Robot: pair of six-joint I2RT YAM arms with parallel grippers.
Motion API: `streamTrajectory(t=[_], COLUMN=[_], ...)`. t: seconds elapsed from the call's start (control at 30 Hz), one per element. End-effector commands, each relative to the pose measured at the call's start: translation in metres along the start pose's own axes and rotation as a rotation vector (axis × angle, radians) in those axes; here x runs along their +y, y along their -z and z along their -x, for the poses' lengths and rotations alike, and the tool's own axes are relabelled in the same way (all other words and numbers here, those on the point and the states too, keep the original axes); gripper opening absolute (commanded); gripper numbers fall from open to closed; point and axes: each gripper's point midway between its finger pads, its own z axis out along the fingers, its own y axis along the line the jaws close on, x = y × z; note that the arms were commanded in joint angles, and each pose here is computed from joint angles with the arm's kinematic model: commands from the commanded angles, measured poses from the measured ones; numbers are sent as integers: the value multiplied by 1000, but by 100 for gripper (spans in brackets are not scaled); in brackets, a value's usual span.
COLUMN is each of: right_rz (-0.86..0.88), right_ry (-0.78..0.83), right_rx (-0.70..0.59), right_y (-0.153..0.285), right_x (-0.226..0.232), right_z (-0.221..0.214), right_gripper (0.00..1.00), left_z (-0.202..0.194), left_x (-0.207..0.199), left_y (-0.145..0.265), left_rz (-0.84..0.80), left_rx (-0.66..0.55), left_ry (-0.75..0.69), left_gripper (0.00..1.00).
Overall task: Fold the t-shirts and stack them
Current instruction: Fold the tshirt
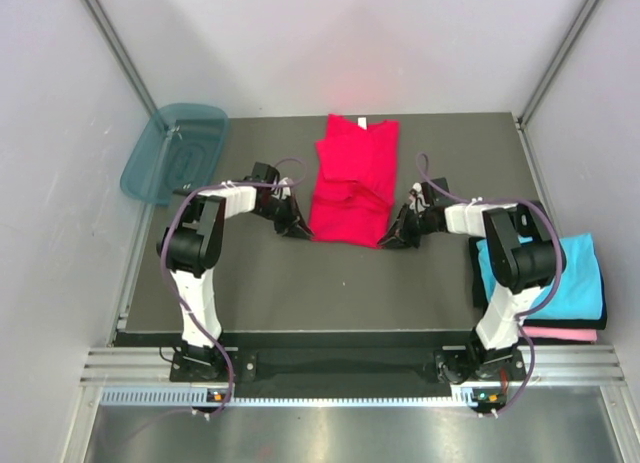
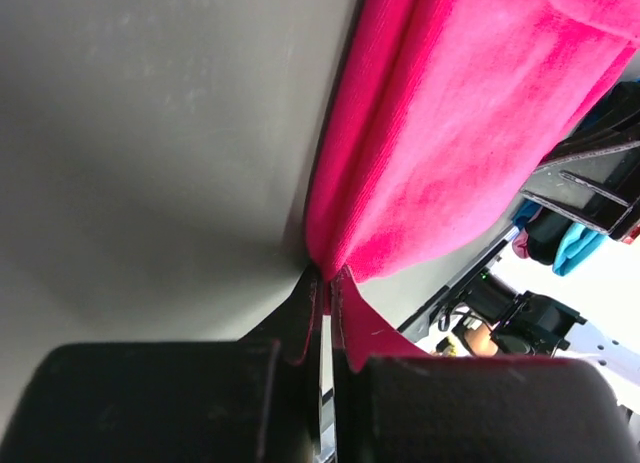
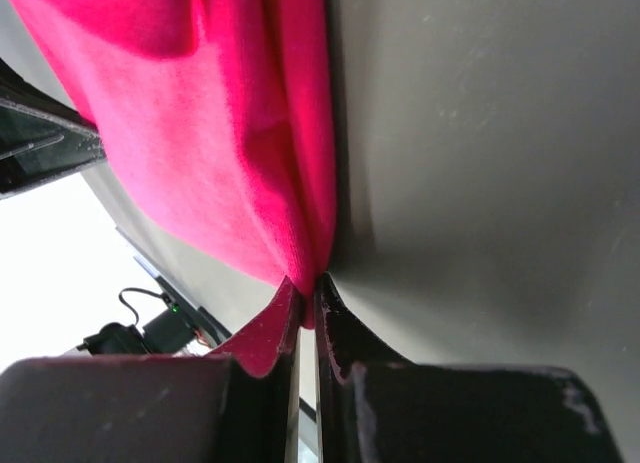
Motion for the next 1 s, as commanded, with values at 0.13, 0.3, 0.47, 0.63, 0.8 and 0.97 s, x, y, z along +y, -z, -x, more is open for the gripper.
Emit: streamTrajectory(t=[0.13,0.3,0.47,0.63,0.8,0.97], right_rz=[101,115,117,127,129,123], right_ry=[175,231,263,301,309,306], right_rx=[-46,-78,-101,-127,-140,-131], right_y=[49,72,87,99,105,103], right_x=[37,37,36,39,33,20], right_z=[-3,-8,-17,-28,-43,-59], right_gripper=[0,0,0,0,0,0], left_z=[-1,-8,-17,-33,-49,-61], left_x=[-43,-57,-60,-61,-57,-52], left_y=[49,67,79,92,100,102], left_rz=[-79,-103,-107,-103,-96,-95], left_rx=[-94,-134,-168,-189,-196,-181], left_ry=[-104,-155,-181,-209,-225,-220], left_gripper=[0,0,0,0,0,0])
